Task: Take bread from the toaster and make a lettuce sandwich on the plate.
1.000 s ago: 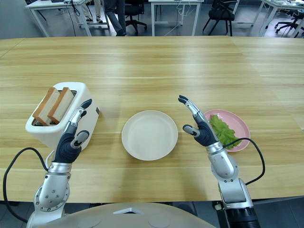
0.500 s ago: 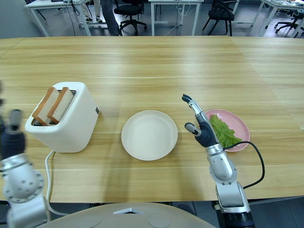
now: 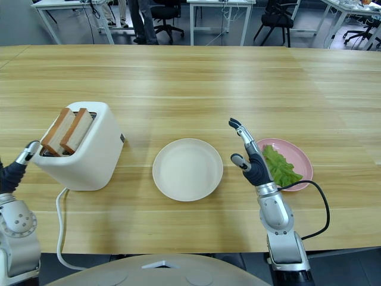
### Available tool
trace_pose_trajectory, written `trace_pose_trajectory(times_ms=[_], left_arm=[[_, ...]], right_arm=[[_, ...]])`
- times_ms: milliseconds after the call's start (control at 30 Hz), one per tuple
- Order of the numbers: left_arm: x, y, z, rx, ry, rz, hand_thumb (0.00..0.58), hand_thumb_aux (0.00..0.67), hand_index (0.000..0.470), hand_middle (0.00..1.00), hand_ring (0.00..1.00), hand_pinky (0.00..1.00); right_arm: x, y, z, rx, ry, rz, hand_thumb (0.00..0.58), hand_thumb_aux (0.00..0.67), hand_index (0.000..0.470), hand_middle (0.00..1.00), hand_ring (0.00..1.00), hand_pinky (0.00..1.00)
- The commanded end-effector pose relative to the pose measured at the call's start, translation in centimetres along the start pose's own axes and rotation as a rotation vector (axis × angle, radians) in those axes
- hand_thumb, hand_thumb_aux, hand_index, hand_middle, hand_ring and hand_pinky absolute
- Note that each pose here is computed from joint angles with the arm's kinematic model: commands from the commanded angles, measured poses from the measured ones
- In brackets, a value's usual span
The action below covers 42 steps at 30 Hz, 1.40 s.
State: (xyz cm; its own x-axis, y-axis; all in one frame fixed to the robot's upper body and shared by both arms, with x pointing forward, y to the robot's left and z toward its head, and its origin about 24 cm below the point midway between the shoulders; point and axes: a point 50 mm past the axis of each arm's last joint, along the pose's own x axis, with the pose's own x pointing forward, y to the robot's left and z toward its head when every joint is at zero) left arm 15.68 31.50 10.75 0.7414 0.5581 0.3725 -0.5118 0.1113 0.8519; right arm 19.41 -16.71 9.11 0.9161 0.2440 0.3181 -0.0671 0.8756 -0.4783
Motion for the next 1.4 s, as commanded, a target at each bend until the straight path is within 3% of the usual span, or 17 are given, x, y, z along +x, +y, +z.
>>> trace_pose_trajectory(times_ms=[33, 533, 1400], left_arm=[[-0.1, -1.6, 0.1, 0.041, 0.004, -0.056, 0.000, 0.000, 0.000, 0.00, 0.00, 0.00], [0.3, -3.5, -0.2, 0.198, 0.030, -0.133, 0.000, 0.000, 0.000, 0.00, 0.00, 0.00], [1.7, -3.3, -0.1, 0.229, 0.081, -0.124, 0.000, 0.000, 0.000, 0.00, 0.00, 0.00]], right_arm=[[0.1, -0.4, 0.1, 0.002, -0.001, -0.001, 0.000, 0.000, 0.000, 0.00, 0.00, 0.00], [0.4, -0.7, 0.4, 0.007, -0.018, 0.011, 0.000, 0.000, 0.000, 0.00, 0.00, 0.00], [0.4, -0.2, 0.5, 0.028, -0.024, 0.035, 0.000, 0.000, 0.000, 0.00, 0.00, 0.00]])
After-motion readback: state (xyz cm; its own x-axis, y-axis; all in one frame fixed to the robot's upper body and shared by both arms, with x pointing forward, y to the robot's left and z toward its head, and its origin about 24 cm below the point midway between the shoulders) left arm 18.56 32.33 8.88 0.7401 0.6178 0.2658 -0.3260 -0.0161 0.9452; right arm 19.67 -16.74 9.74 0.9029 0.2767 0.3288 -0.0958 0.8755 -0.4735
